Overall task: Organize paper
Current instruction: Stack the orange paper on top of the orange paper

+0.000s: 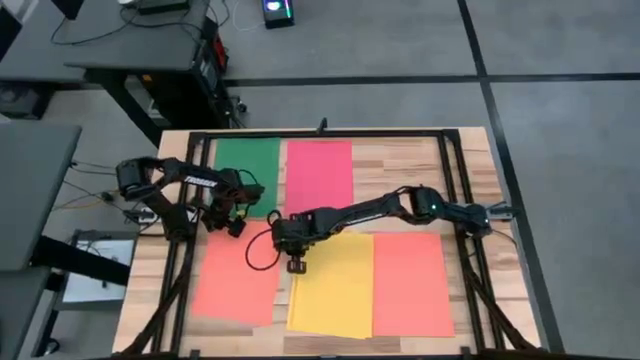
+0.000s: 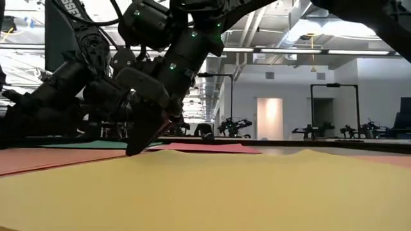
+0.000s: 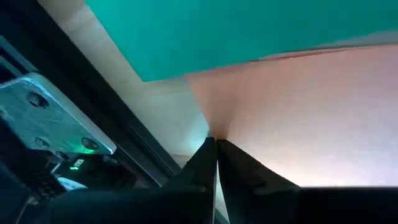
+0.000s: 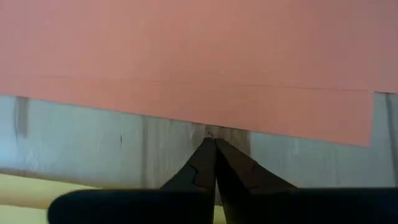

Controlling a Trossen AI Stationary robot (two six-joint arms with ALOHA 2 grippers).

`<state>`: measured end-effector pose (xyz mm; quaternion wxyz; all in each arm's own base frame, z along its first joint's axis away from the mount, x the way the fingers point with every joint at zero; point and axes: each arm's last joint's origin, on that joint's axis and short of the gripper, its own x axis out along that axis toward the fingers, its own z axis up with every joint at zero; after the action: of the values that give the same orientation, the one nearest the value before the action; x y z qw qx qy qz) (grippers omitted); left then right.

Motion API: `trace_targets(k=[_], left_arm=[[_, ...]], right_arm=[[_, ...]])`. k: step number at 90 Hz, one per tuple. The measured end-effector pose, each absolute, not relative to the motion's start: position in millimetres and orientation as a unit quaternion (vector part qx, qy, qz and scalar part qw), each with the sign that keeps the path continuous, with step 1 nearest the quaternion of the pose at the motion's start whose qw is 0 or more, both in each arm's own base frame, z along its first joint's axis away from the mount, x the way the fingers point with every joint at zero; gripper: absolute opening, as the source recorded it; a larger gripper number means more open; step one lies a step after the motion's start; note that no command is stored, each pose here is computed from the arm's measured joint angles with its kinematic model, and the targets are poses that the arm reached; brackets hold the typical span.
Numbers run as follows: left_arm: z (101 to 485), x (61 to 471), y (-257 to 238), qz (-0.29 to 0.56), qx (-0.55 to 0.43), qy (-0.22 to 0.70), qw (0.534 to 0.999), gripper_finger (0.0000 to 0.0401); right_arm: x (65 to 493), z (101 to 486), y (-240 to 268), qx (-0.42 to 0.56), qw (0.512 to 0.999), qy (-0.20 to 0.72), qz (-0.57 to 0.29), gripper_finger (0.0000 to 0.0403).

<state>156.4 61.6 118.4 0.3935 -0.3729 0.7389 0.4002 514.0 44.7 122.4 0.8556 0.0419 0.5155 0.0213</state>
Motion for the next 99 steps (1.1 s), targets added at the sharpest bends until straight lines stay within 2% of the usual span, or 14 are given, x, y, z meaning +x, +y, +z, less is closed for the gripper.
trace_targets(k=[14, 29, 64, 99], left_arm=[[127.9, 155.6, 59.6, 0.412, -0.373, 0.719, 0.417, 0.0000], [135.8, 152.0, 58.6, 0.430, -0.379, 0.705, 0.418, 0.0000], [115.8, 155.0, 60.2, 0.421, -0.360, 0.746, 0.369, 0.0000], [111.5, 160.6, 60.8, 0.402, -0.373, 0.746, 0.378, 0.0000]], right_arm=[[514.1, 121.0, 44.8, 0.045, 0.855, 0.516, 0.026, 0.0000], [514.0, 120.7, 44.6, 0.046, 0.855, 0.516, 0.028, 0.0000], [514.2, 120.3, 41.2, 0.052, 0.854, 0.516, 0.026, 0.0000], [517.5, 121.2, 34.8, 0.058, 0.863, 0.502, 0.021, 0.0000]])
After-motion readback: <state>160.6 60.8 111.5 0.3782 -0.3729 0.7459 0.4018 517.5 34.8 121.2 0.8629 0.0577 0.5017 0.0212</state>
